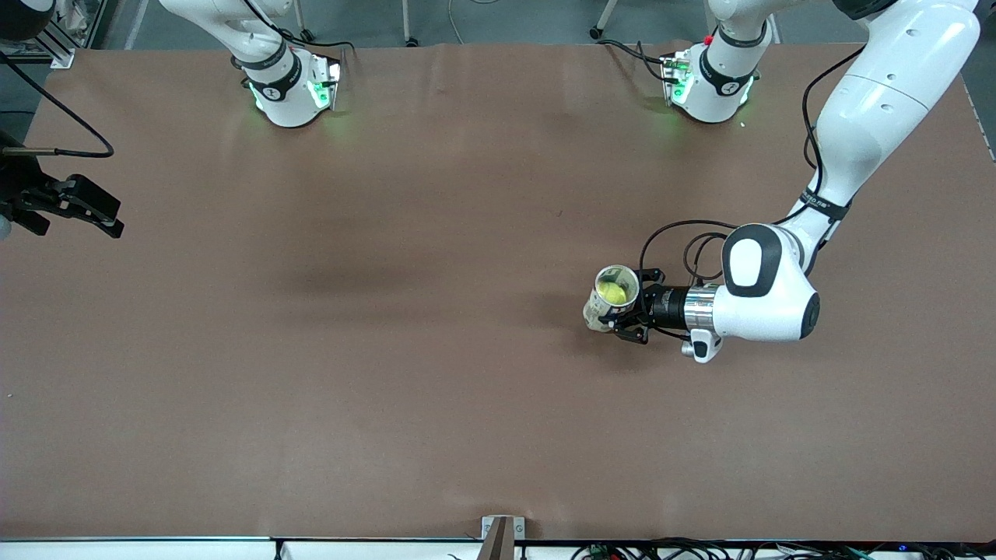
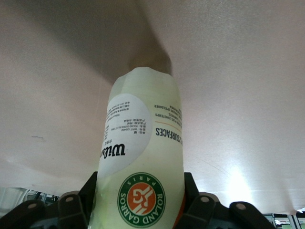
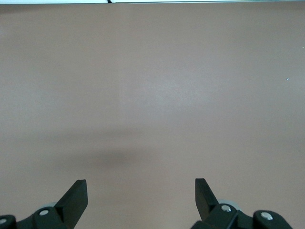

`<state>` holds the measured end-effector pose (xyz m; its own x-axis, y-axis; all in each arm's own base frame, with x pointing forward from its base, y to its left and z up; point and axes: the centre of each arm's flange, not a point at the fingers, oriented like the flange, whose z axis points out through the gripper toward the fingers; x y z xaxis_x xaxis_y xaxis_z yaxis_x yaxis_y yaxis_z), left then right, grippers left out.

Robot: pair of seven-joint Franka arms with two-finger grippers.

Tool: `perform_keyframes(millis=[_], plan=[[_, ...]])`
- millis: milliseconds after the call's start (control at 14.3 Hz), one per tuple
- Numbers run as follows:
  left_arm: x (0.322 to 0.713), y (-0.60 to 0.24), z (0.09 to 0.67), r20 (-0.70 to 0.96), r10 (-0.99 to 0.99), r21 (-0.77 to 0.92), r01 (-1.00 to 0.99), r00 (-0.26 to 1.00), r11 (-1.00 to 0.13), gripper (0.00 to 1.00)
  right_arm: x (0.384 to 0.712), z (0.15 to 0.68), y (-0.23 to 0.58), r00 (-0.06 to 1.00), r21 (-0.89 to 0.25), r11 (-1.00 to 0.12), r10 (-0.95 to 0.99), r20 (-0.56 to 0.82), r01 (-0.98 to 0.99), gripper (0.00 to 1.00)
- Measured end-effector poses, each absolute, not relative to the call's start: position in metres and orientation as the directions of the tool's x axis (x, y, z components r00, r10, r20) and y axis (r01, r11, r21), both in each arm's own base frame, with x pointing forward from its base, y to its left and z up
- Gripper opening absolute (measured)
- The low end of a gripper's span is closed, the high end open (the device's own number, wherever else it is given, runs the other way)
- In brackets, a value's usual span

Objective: Insert tennis ball vertically with right arm
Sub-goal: 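Lower the upright can onto the table with the left gripper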

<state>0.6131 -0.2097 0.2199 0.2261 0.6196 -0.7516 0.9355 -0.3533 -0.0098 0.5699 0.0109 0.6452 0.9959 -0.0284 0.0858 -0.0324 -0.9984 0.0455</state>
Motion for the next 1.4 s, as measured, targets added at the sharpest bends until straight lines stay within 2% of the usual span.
perform_keyframes(millis=[420,629,1399], plan=[[0.6116,-0.2105,0.2114,-0.759,0.607,-0.005,0.93,0.235,-0.366,0.77,0.5702,0.6438,0.0125,0.996,0.045,-0.999,-0.025,0.083,-0.029,1.0],[0.6132,-0.2115,0.2139,-0.76,0.6,0.011,0.927,0.251,-0.374,0.99,0.5701,0.6429,0.0129,0.997,0.046,-0.999,-0.025,0.079,-0.028,1.0],[0.6149,-0.2089,0.2154,-0.761,0.596,0.021,0.927,0.258,-0.375,1.0,0.5704,0.638,0.013,0.997,0.046,-0.999,-0.024,0.068,-0.028,1.0]])
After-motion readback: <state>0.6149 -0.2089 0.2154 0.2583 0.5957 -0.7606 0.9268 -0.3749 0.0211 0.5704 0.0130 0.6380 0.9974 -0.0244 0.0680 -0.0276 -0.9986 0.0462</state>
